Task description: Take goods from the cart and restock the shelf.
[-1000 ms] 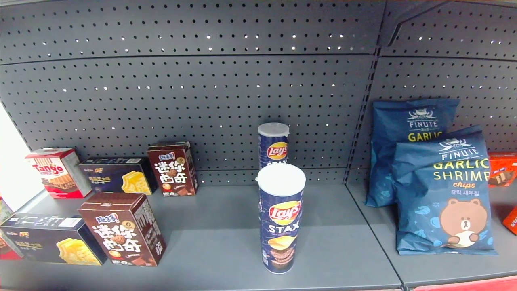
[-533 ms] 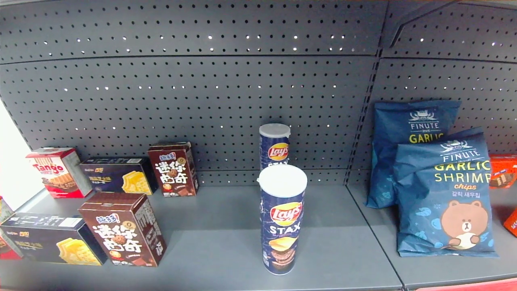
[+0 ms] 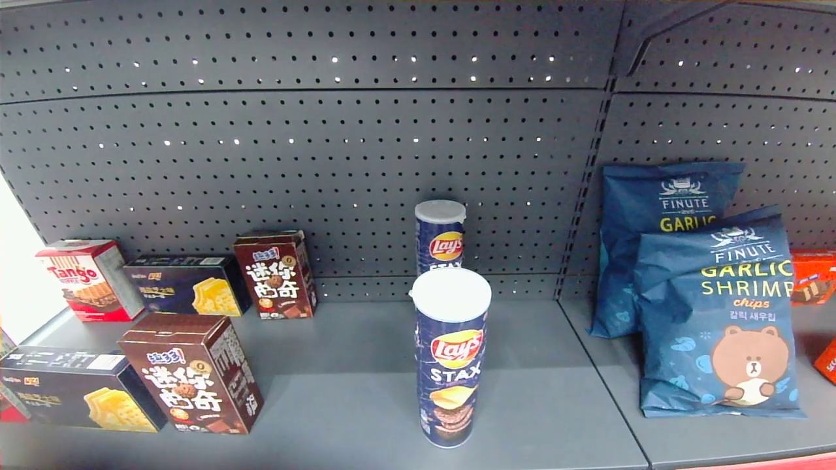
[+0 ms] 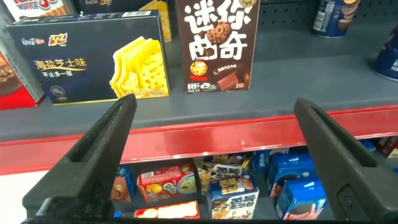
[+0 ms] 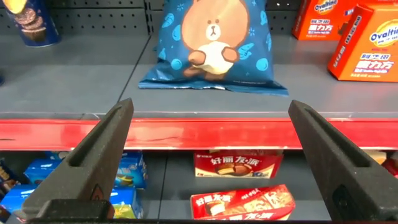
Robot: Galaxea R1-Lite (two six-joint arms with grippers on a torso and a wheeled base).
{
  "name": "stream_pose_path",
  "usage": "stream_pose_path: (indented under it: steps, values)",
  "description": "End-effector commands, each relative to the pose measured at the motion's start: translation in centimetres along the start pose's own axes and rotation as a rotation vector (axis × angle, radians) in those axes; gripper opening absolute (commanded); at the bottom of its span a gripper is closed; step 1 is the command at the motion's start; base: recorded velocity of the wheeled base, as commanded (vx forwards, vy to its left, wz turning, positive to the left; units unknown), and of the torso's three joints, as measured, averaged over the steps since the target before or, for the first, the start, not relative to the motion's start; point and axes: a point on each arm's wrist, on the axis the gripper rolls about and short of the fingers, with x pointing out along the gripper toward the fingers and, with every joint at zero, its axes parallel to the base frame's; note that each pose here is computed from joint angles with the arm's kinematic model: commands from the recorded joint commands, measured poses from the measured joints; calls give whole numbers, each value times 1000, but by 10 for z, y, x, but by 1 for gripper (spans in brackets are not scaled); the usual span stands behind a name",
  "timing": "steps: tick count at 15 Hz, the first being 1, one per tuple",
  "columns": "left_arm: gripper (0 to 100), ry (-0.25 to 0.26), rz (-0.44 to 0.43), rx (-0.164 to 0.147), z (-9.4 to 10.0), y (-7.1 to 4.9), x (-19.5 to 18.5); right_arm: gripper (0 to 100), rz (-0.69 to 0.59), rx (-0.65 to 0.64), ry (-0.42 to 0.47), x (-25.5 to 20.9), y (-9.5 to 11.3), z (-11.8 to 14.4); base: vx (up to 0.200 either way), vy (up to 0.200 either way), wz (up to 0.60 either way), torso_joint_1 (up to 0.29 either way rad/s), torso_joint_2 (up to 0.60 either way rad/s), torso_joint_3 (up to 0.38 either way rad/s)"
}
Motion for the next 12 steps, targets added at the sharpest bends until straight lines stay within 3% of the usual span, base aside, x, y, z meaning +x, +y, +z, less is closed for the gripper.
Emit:
stream_pose_path:
  steps: [1, 4, 12]
  values:
    - [100, 0, 1, 0, 0, 0, 0, 100, 2, 0, 0, 0, 0, 0, 0, 0, 0, 0, 0, 0]
    - [100, 0, 0, 2, 0, 0, 0, 100, 2, 1, 0, 0, 0, 0, 0, 0, 400, 2, 5, 2]
    - [100, -2, -2, 5, 0, 0, 0, 100, 2, 1, 0, 0, 0, 0, 0, 0, 0, 0, 0, 0]
